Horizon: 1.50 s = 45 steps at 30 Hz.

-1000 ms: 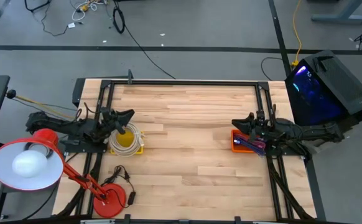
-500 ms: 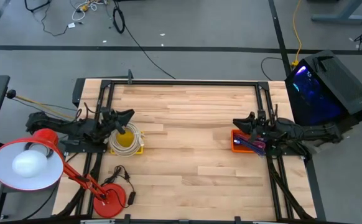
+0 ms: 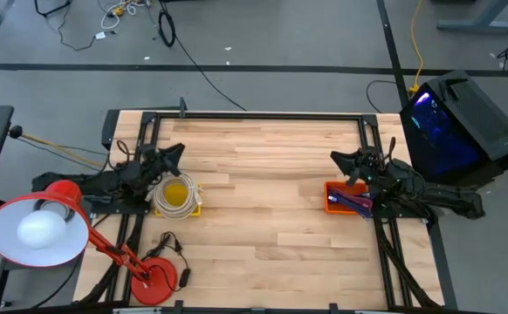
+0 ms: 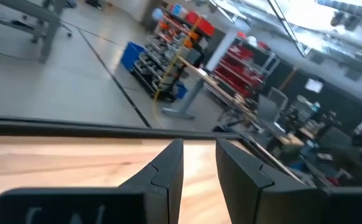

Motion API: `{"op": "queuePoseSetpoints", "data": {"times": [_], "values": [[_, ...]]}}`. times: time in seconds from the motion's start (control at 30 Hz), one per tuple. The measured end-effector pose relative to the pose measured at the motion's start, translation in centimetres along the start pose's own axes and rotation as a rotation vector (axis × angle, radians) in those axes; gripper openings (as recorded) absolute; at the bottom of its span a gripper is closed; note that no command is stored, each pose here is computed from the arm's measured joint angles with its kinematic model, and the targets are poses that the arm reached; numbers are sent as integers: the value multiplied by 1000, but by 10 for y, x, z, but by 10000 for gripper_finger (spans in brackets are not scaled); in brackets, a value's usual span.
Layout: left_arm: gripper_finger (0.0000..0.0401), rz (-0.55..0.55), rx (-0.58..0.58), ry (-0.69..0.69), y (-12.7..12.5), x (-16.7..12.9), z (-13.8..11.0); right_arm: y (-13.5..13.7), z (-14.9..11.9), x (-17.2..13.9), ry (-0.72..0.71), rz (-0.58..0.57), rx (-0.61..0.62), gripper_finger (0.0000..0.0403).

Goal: Pick & Place USB Port
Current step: Return to Home Position

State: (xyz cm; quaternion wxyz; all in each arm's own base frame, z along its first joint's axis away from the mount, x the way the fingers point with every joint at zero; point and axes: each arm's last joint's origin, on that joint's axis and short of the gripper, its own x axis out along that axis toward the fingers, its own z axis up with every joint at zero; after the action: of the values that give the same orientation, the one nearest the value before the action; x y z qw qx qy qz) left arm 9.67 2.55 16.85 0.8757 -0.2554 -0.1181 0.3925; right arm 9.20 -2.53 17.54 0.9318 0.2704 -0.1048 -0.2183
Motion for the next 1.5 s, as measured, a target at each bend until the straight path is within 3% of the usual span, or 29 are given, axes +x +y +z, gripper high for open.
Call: {"op": "queuePoseSetpoints", "data": {"times": [0.33,1.5], "values": [[99,43,-26,-61,5,1,7,1,0,0,-2,-1,1,82],[99,41,-27,-60,5,1,6,1,0,0,-3,-2,1,82]]}}
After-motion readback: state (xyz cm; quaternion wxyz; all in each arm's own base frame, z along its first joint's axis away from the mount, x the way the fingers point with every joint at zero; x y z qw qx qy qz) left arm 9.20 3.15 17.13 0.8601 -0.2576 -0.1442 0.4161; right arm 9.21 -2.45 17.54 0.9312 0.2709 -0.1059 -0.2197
